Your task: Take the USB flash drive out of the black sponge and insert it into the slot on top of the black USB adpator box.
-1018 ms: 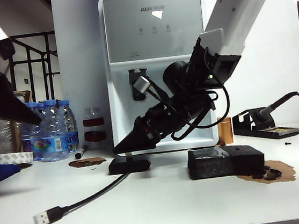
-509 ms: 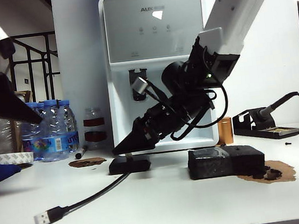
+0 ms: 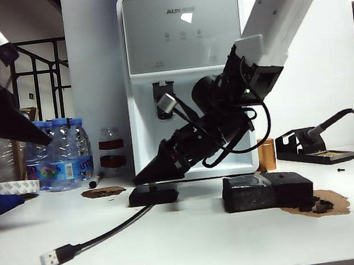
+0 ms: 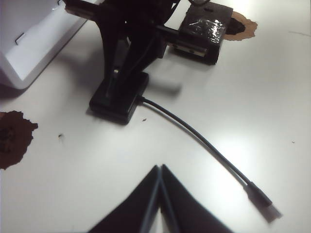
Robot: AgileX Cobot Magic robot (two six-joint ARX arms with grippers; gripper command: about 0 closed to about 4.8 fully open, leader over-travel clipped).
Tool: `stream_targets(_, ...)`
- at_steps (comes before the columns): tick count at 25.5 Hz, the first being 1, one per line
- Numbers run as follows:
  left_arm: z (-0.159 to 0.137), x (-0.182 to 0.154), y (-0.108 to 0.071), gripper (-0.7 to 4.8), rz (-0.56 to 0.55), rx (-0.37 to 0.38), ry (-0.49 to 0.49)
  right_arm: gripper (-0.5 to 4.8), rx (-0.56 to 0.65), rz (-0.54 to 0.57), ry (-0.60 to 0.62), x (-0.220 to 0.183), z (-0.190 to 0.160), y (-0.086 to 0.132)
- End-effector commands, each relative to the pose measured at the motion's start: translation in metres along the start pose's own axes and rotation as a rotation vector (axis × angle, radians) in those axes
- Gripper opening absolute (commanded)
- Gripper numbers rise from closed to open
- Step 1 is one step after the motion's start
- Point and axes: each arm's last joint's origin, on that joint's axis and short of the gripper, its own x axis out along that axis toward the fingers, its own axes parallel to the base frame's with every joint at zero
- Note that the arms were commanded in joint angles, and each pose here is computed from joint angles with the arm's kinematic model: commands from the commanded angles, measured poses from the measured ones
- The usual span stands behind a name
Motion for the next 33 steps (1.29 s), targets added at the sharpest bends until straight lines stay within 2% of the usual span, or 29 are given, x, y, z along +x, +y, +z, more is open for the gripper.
stream_targets(1, 0.003, 0.0, 0.003, -0.04, 0.016, 0.037, -0.02, -0.01, 0.127, 0.033, 0.152, 0.007, -0.027, 0.012)
stream_targets(6, 0.005, 0.0, 0.006, -0.04, 0.043, 0.071, -0.033, -0.01, 0.148, 0.038, 0.187, 0.005, -0.022, 0.01)
stream_targets(23, -0.004, 0.007, 0.008, -0.04, 0.034, 0.039, 0.003, 0.0, 0.196, 0.062, 0.252, 0.005, -0.026, 0.016)
stream_targets(24, -0.004, 0.007, 0.008, -0.04, 0.035, 0.041, 0.002, 0.19, 0.19, 0.057, 0.247, 0.005, -0.025, 0.015)
stream_targets(25, -0.004, 0.007, 0.008, -0.04, 0.036, 0.041, 0.002, 0.63, 0.188, 0.05, 0.238, 0.005, -0.024, 0.014)
stream_targets(26, -0.004, 0.007, 0.009, -0.04, 0.037, 0.044, 0.0, 2.01, 0.203, 0.028, 0.219, 0.004, -0.021, 0.011)
stream_targets(27, -0.004, 0.007, 0.009, -0.04, 0.038, 0.045, -0.001, 2.44, 0.207, 0.02, 0.214, 0.003, -0.019, 0.01)
stream_targets(33, -0.004, 0.007, 0.008, -0.04, 0.037, 0.043, 0.0, 2.61, 0.219, 0.064, 0.094, -0.005, -0.002, 0.008)
